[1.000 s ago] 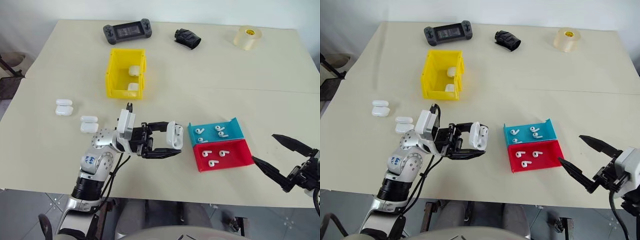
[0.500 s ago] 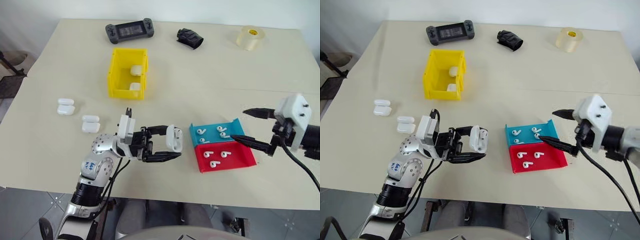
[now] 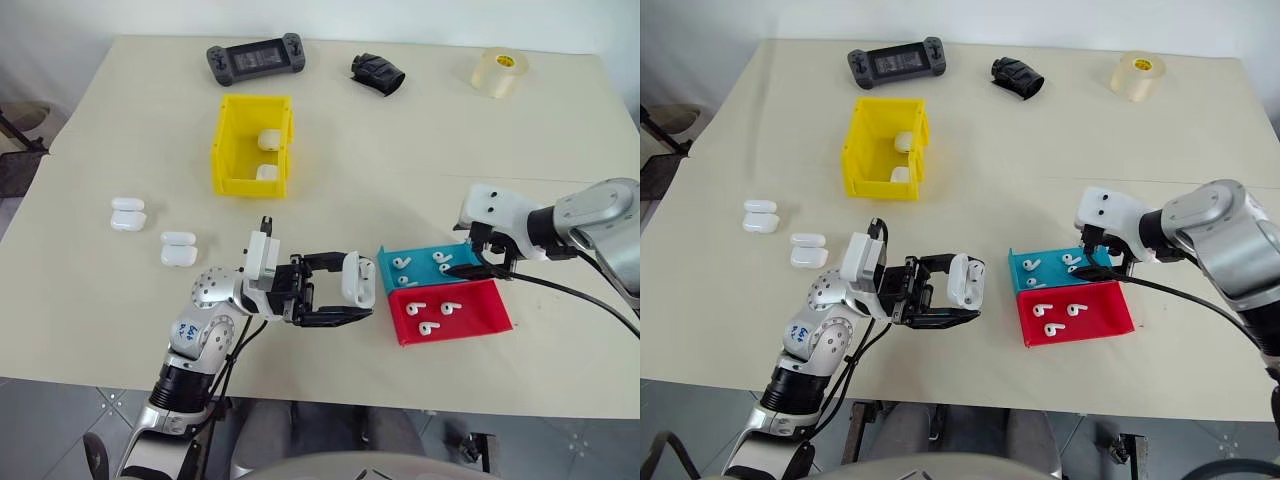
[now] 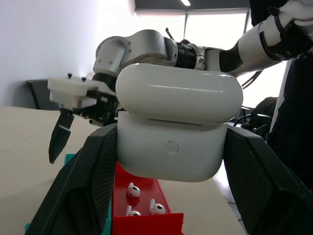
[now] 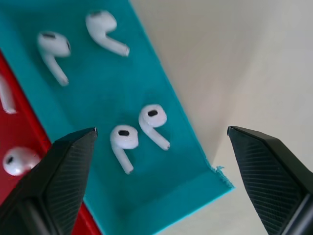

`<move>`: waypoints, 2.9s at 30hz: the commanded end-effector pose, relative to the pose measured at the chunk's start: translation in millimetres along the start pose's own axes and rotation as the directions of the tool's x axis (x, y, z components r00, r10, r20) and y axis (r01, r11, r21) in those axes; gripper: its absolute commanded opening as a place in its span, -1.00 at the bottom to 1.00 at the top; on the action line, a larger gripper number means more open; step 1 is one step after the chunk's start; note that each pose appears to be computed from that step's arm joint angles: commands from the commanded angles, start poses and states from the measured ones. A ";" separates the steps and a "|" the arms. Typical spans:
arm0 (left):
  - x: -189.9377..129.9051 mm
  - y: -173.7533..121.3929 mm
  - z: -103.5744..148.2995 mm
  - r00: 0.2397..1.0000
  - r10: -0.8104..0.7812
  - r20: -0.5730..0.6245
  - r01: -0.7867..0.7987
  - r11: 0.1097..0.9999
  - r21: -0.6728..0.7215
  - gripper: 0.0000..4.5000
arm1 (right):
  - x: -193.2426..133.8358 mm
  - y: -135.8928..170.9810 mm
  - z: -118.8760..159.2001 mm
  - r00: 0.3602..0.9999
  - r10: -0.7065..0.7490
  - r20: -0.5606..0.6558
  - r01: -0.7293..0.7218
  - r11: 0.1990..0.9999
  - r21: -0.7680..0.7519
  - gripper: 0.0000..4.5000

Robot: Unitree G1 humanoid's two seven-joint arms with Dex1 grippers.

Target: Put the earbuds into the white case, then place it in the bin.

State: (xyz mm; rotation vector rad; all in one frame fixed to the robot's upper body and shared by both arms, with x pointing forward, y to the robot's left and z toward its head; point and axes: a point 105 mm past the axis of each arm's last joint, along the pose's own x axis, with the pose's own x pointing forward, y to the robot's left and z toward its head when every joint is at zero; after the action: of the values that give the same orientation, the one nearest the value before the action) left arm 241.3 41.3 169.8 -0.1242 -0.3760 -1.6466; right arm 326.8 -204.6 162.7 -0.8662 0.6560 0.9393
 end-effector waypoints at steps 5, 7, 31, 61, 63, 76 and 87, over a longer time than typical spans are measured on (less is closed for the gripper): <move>5.0 -2.3 4.0 1.000 -0.010 0.023 0.010 1.000 0.027 0.27 | 5.9 -11.6 5.2 1.000 -0.011 -0.021 0.010 0.999 -0.042 0.99; 3.9 -2.2 4.1 1.000 -0.007 0.022 0.006 1.000 0.028 0.27 | 9.1 -10.3 8.2 1.000 -0.001 -0.016 0.000 0.999 -0.049 0.99; 1.8 -1.7 4.7 1.000 -0.009 0.019 0.009 0.999 0.035 0.27 | 12.8 -7.2 4.7 0.997 0.038 -0.066 -0.046 0.991 -0.125 -0.16; -1.8 -0.1 7.2 1.000 -0.010 0.000 0.010 0.999 0.039 0.27 | -22.1 -5.0 41.9 0.962 -0.015 0.273 0.012 1.000 0.014 -0.76; -2.2 0.5 7.2 1.000 -0.017 -0.003 0.017 0.999 0.036 0.27 | -34.4 3.8 51.6 0.919 -0.005 0.395 0.007 1.000 -0.003 -0.76; 7.3 15.4 14.4 0.999 -0.048 0.024 0.047 0.998 0.043 0.27 | -96.1 73.6 81.1 0.349 -0.265 0.899 -0.166 0.926 0.338 -0.76; 21.1 22.9 17.4 0.996 -0.077 0.053 0.076 0.997 0.034 0.27 | -80.3 116.1 114.8 0.211 -0.326 0.922 -0.400 0.831 0.386 -0.76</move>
State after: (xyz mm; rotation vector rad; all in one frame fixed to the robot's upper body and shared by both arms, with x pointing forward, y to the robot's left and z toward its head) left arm 261.8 28.8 188.3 -0.1326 -0.4179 -1.6898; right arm 210.9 -110.4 237.6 0.4320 -0.2207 1.0077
